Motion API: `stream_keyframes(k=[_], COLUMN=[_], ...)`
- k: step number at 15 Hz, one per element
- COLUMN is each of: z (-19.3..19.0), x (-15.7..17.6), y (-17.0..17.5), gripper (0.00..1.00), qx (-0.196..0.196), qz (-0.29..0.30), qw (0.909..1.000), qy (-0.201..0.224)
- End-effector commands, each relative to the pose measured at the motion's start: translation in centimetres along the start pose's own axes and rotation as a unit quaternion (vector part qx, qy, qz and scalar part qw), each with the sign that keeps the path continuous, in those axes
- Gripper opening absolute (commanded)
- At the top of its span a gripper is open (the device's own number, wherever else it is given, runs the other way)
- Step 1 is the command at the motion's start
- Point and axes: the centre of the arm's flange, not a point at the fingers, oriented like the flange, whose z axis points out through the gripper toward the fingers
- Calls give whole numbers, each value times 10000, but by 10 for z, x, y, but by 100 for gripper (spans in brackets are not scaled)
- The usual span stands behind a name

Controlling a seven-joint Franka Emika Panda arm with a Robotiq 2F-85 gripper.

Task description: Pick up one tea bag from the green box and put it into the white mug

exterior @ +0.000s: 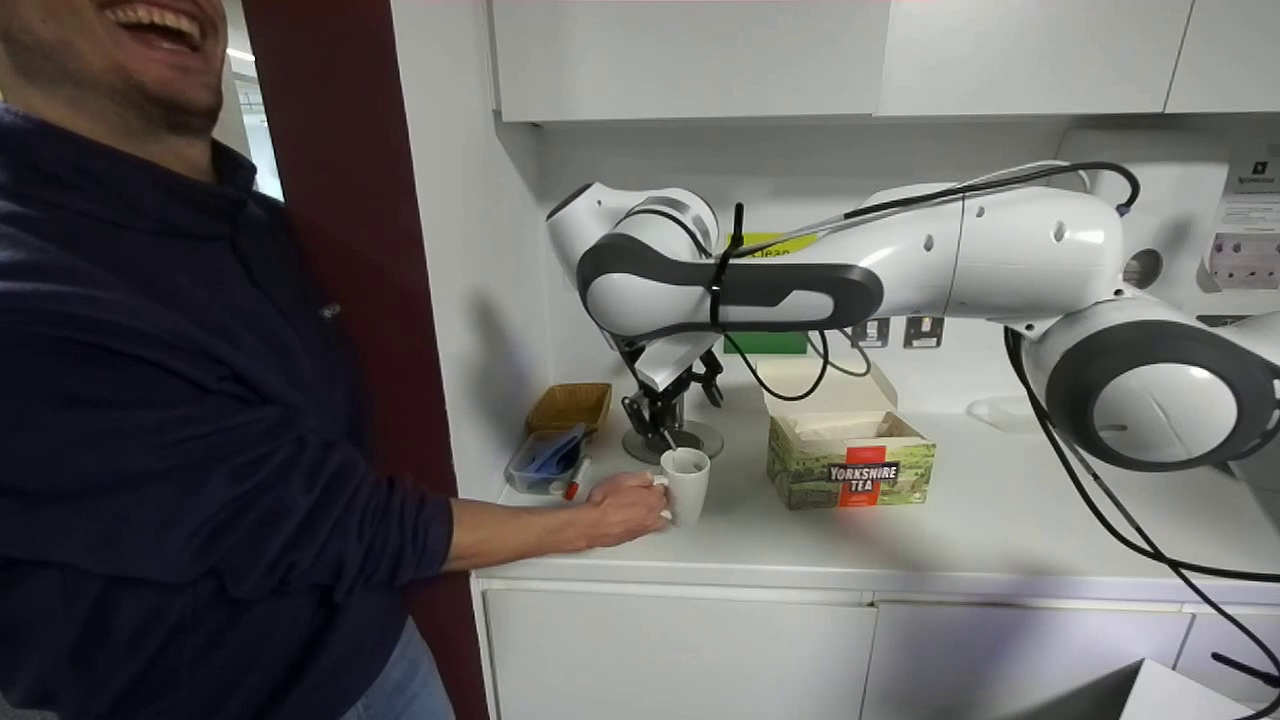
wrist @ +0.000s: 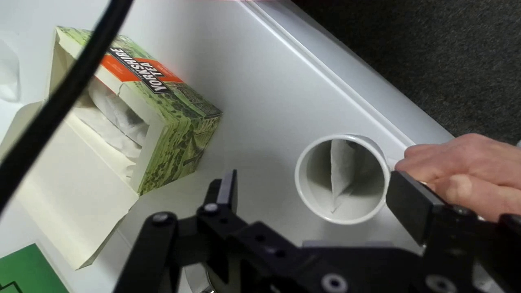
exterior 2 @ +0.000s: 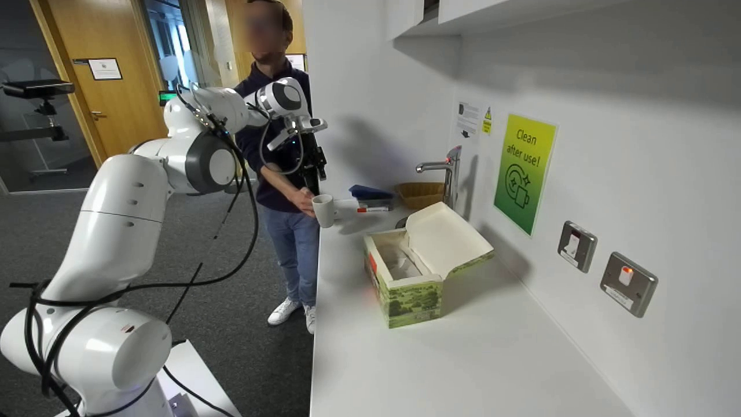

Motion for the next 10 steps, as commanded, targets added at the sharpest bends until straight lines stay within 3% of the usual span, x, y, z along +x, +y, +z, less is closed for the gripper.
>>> stream_keyframes(k=[1,10], z=[-5,7], x=[0,15], y=[24,80], gripper=[100,100], qx=[21,132], qz=[93,538], qw=[9999,9984], qy=[-42,-129])
